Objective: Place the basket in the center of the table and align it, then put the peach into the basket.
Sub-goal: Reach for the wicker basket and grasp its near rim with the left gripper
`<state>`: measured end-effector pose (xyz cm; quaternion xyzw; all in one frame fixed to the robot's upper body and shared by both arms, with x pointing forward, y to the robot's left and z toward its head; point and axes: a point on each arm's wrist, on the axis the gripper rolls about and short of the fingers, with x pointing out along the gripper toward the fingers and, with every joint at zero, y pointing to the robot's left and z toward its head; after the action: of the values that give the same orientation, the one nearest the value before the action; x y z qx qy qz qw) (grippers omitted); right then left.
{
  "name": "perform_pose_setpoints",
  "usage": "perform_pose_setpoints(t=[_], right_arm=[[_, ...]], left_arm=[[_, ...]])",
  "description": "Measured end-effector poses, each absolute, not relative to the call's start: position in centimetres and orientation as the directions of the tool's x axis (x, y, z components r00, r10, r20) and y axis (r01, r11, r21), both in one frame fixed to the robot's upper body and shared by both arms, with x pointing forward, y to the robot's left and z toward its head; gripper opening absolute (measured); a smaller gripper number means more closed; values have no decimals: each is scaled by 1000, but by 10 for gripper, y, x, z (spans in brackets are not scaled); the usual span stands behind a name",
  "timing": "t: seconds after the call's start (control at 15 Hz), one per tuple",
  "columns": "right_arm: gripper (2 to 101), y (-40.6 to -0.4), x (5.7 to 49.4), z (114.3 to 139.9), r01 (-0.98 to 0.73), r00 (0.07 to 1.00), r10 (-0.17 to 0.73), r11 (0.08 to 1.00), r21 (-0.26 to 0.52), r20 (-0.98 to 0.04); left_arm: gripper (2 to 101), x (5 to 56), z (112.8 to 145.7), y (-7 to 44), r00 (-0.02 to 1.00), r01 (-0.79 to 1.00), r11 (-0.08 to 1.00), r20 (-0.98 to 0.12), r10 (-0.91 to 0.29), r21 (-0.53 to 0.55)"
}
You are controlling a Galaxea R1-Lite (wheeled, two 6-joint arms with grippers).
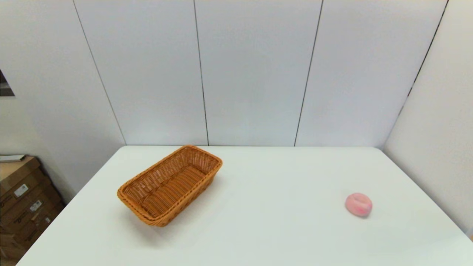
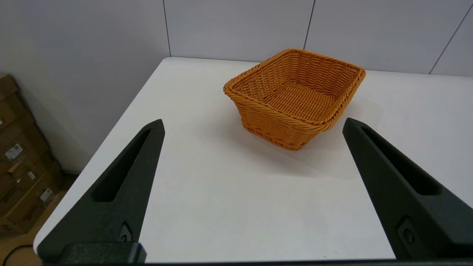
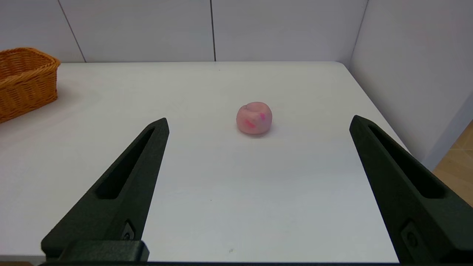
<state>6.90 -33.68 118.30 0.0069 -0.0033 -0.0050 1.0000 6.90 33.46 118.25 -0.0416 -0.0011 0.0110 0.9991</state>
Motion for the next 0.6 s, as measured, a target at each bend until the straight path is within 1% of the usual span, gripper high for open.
perform_pose_setpoints(t=[0.27,0.4,0.47,0.6], right_arm=[[971,-337,69,1183,10,1000,-10,1000,14,7],[971,-337,69,1183,10,1000,-10,1000,14,7],[971,-337,69,1183,11,1000,-11,1000,14,7],[971,-337,69,1183,9,1000,-10,1000,14,7]], left_arm=[[978,68,1186,335,999,-28,996,13,29,-85],[978,62,1207,335,997,-37,993,62,44,-111],[978,60,1218,335,997,-40,990,60,48,-134],[978,63,1243,335,998,-48,978,21,53,-203]])
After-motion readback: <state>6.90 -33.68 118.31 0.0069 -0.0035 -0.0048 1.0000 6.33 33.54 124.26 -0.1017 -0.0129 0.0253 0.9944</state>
